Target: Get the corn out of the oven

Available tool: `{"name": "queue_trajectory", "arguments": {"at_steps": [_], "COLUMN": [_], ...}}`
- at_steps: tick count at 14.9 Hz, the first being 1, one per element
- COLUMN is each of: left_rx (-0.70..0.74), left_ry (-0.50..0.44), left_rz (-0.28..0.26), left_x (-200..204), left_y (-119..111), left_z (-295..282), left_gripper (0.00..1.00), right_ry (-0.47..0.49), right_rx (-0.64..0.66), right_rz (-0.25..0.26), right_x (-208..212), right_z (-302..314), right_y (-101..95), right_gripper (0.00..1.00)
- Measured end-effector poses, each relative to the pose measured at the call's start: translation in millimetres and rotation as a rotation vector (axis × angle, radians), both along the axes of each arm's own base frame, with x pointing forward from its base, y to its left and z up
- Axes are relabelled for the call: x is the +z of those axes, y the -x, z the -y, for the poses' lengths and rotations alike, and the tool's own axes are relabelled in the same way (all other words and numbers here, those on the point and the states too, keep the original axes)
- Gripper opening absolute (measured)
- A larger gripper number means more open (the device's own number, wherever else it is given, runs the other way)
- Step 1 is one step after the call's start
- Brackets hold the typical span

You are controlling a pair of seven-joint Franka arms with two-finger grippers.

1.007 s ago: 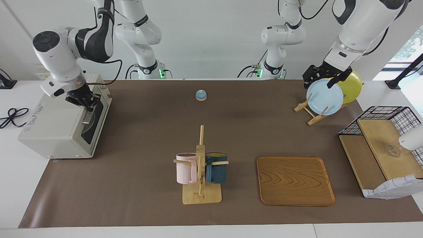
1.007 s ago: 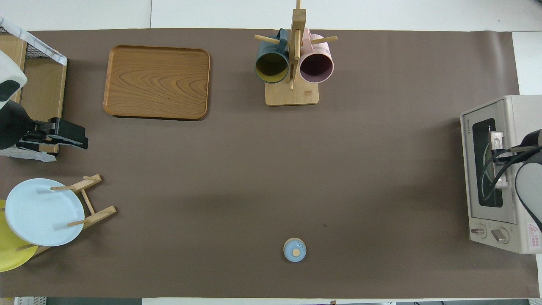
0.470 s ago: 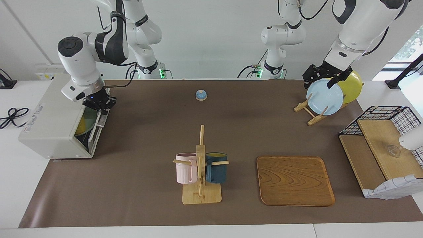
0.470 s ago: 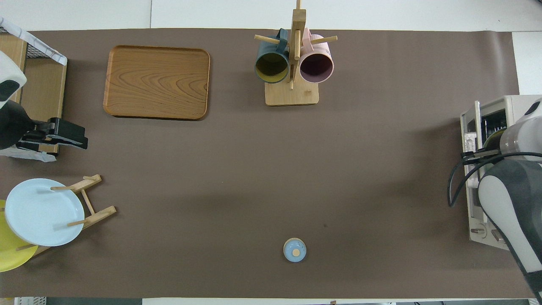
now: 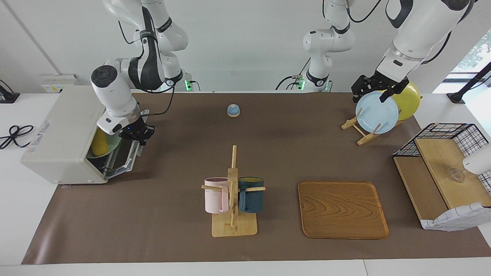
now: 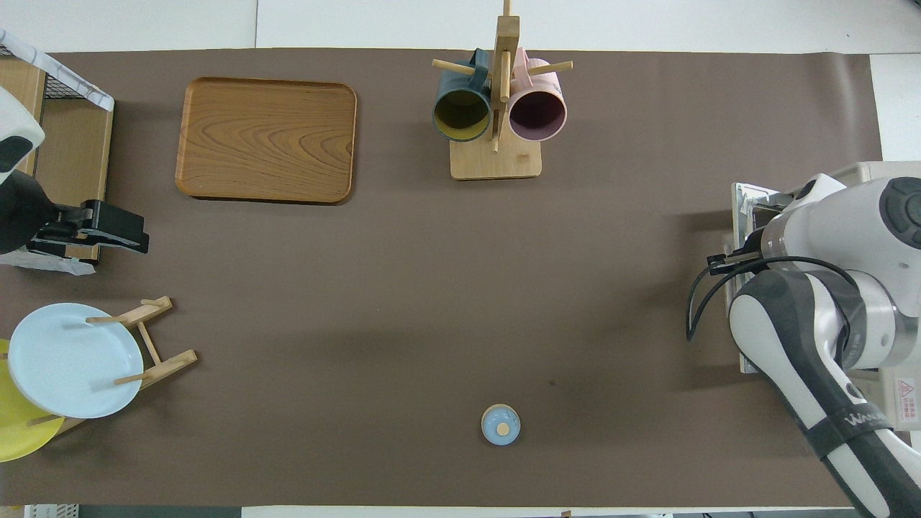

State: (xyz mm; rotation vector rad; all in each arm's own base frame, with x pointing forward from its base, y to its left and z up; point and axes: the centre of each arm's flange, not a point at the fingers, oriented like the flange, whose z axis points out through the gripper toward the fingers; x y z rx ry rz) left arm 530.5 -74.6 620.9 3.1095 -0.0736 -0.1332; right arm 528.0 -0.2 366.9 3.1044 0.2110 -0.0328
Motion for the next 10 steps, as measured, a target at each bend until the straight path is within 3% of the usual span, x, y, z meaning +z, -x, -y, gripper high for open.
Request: {"name": "queue_trajectory", "arguments": {"at_steps": [8, 10], "left_rx": [0.000, 0.000], "left_ry": [0.000, 0.000], "left_rz": [0.000, 0.000], "left_x": [0.1, 0.2], "left_y": [0.0, 0.0], "left_z": [0.0, 0.0], "left_gripper": [1.00, 1.00], "right_ry": [-0.002, 0.010], "right_rx": [-0.007, -0.039], "right_rz": [-0.016, 0.006], "right_x": [-71.7, -70.1], "right_z": [-12.2, -14.6], "right_y": [-7.7, -12.9], "right_gripper": [0.01, 0.01]}}
